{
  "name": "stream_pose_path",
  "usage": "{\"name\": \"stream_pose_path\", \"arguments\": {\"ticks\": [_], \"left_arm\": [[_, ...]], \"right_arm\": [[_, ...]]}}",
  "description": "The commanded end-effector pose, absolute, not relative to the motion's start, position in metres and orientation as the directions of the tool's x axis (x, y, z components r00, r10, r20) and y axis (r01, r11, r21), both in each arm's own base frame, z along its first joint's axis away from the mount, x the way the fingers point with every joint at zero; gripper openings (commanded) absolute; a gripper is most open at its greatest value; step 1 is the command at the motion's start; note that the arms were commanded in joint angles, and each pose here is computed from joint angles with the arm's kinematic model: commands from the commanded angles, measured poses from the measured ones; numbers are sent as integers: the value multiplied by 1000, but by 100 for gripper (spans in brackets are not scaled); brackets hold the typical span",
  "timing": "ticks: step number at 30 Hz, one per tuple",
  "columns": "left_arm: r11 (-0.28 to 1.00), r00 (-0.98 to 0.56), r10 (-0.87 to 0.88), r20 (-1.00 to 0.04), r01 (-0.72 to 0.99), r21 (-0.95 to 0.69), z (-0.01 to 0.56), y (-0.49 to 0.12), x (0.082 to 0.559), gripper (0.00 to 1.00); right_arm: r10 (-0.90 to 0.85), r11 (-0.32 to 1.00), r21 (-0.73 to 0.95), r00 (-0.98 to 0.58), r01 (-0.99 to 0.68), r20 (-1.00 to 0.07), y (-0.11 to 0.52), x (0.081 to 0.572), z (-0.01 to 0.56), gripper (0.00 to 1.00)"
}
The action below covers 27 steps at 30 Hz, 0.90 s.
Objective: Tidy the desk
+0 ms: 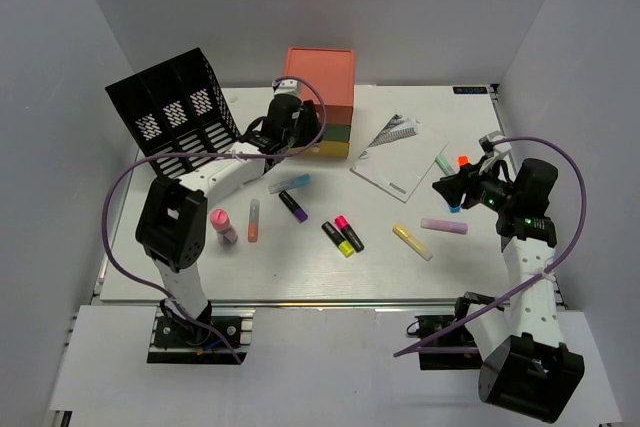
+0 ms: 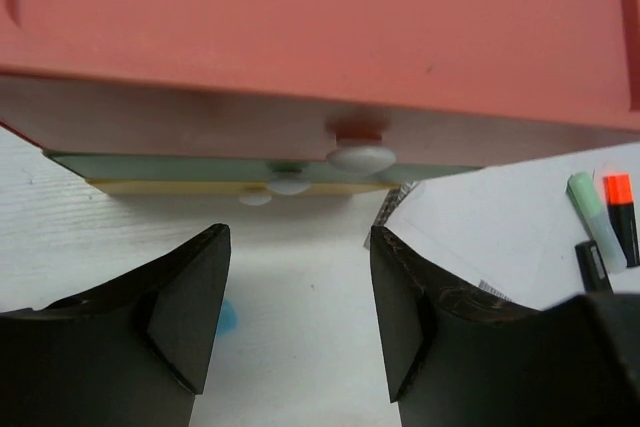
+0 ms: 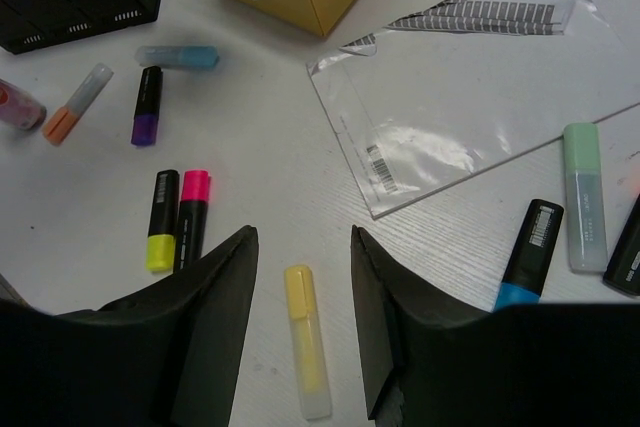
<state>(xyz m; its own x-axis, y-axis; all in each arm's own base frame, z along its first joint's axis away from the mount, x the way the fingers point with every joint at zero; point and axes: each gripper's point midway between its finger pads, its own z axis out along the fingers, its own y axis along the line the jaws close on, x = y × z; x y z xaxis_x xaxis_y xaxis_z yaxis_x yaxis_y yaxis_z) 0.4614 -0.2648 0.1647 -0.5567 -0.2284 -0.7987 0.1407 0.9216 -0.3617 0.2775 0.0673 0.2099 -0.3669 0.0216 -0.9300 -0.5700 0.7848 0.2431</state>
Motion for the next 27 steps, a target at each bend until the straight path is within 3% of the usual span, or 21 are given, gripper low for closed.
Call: {"name": "stream_pose_path", "arguments": {"ticks": [1, 16, 27], "left_arm": [[927, -474, -264, -840, 117, -358, 200, -263, 475, 68], [928, -448, -287, -847, 89, -361, 211, -278, 489, 65], [927, -423, -307, -853, 69, -368, 217, -277, 496, 54]], "right_arm": [[19, 788, 222, -338, -574, -941, 68, 279, 216, 48], [24, 801, 221, -339, -556, -940, 66, 282, 215, 48], [24, 804, 221, -341, -552, -940, 65, 282, 214, 48]]}}
